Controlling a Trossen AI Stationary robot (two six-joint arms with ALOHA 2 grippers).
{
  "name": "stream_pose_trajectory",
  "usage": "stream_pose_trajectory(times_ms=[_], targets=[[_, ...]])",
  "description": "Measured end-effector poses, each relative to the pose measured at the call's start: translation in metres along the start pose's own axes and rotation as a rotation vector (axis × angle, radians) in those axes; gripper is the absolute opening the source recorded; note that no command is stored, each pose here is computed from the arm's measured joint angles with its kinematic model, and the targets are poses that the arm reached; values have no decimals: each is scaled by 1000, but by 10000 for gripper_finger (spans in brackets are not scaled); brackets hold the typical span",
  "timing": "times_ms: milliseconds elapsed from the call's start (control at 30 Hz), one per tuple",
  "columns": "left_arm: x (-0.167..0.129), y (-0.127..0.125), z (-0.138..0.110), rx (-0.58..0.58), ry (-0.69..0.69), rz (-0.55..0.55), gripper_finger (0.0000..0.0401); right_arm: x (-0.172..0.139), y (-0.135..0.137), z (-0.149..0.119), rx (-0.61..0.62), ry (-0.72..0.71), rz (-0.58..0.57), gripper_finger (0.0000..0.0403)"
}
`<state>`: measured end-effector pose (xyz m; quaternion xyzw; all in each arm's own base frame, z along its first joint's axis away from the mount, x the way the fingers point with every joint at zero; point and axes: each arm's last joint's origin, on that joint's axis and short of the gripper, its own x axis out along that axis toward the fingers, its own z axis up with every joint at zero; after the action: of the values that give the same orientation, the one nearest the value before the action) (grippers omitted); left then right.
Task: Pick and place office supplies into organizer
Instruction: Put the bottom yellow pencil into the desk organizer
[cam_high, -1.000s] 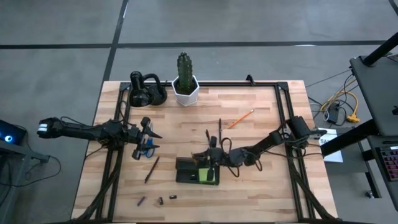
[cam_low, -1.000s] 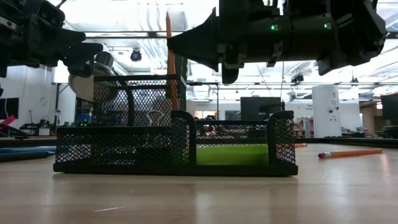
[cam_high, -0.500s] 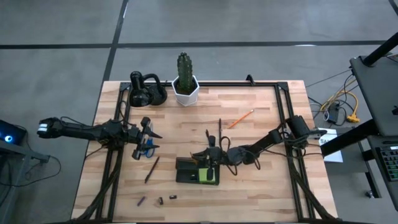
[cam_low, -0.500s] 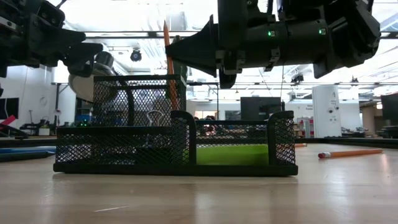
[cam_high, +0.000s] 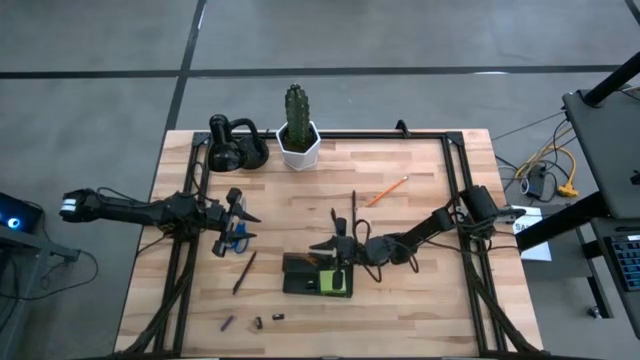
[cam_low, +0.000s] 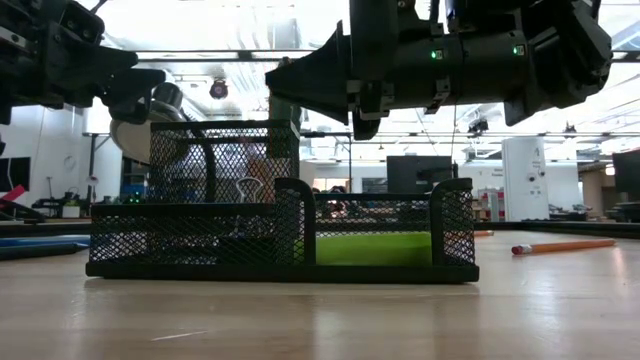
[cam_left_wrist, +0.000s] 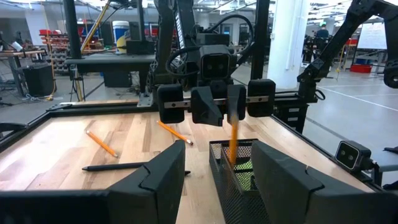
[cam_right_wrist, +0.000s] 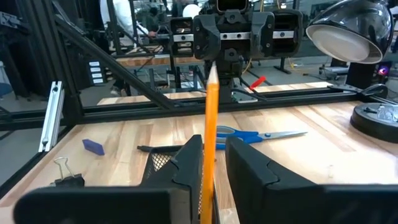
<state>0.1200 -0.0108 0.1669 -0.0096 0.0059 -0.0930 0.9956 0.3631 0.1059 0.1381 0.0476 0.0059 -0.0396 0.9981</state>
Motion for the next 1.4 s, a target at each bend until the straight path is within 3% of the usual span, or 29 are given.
stream_pose_trajectory(times_ms=[200, 633, 967, 1167, 1400], targets=[[0, 0, 0, 0, 0, 0, 169, 0, 2, 7, -28, -25, 5, 76], [0, 0, 0, 0, 0, 0, 170, -21, 31, 57, -228, -111, 79, 69], [0, 0, 0, 0, -1, 0, 170, -53, 34, 89, -312, 118, 58, 76], [0, 0, 1, 1, -13, 0, 170, -80, 20, 102, -295, 329, 11, 68], [0, 0, 1, 1, -14, 0, 170, -109, 4, 117, -289, 469, -15, 66]])
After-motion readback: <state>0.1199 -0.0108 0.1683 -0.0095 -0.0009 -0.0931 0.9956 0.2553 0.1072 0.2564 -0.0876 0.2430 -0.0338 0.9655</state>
